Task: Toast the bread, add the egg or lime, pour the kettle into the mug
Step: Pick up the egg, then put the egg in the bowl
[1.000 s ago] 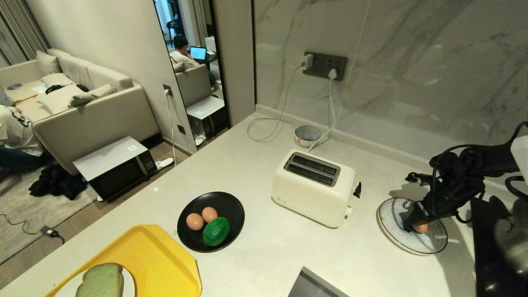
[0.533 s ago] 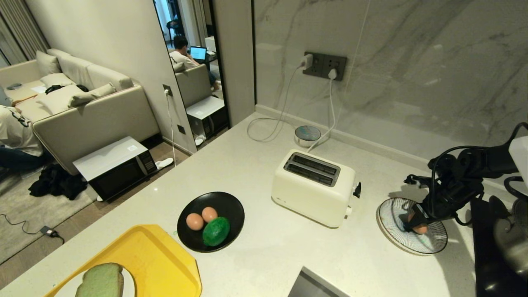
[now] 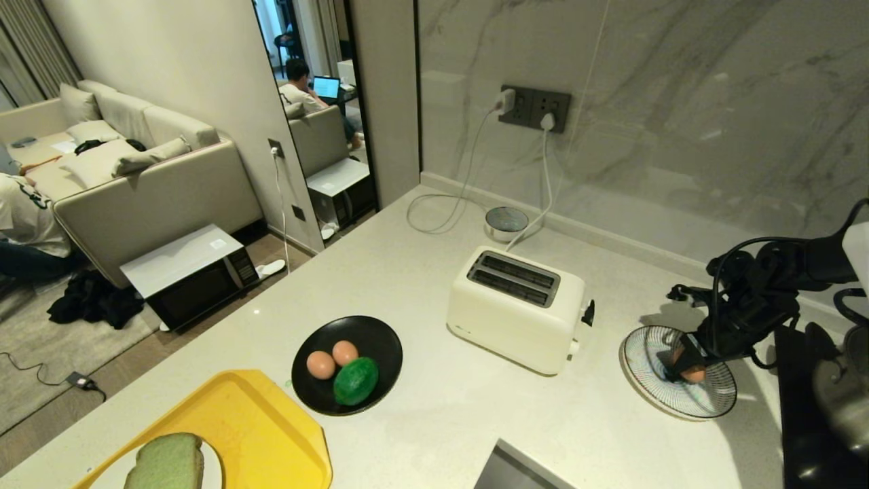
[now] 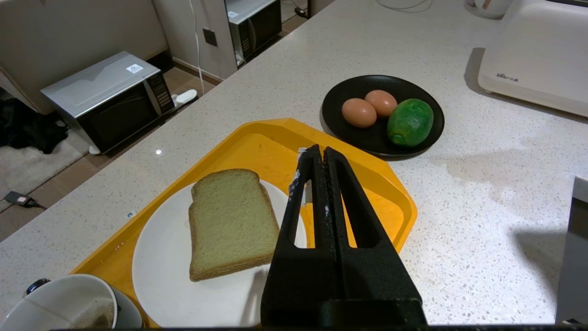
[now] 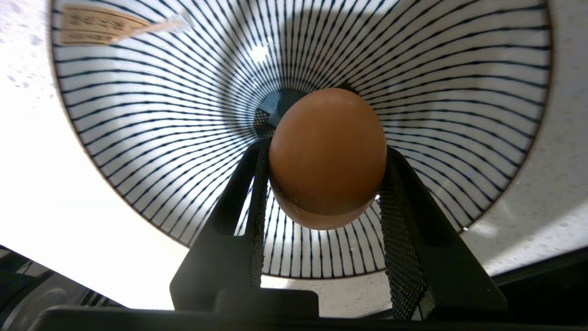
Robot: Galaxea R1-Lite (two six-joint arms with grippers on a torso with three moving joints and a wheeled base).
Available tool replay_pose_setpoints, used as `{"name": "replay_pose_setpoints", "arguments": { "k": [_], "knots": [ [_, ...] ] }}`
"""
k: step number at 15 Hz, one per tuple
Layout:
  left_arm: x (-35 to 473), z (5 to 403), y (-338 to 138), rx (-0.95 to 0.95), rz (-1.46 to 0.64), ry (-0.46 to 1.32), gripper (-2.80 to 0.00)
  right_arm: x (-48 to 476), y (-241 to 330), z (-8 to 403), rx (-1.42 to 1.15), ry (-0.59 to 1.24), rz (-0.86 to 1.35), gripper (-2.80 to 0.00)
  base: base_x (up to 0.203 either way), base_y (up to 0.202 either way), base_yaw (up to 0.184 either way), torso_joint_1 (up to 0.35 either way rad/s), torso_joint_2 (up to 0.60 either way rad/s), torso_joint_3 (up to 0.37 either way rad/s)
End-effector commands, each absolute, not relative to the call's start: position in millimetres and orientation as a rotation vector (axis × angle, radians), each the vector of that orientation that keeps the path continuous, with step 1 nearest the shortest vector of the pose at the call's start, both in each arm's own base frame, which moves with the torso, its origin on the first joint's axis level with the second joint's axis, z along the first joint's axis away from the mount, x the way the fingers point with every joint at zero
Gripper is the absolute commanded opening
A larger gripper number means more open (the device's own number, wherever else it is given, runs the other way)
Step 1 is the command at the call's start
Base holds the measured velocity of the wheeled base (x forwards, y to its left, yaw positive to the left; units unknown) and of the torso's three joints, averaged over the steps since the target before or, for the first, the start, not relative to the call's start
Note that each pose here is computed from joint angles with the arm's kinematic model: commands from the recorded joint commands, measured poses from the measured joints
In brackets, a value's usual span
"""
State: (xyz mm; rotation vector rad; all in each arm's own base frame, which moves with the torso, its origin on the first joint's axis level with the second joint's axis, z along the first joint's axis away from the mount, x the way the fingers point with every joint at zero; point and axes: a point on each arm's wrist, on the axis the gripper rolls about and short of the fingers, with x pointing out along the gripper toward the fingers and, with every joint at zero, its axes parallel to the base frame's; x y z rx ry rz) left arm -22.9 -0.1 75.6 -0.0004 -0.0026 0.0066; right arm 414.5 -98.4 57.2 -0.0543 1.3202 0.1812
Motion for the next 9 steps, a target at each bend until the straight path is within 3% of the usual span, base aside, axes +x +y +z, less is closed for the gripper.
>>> {"name": "replay_pose_setpoints", "arguments": {
  "k": [1, 9],
  "knots": [
    [-23, 76, 0, -0.002, 0.008, -0.003, -2.8, 411, -97, 71, -0.063, 1.294, 0.18, -2.8, 0.0, 0.0, 0.0, 0.0, 0.0, 0.0],
    [-23, 76, 0, -0.001, 0.008, -0.003, -2.8, 383, -89, 136, -0.071, 1.164, 0.189, -2.8, 0.0, 0.0, 0.0, 0.0, 0.0, 0.0]
  ]
}}
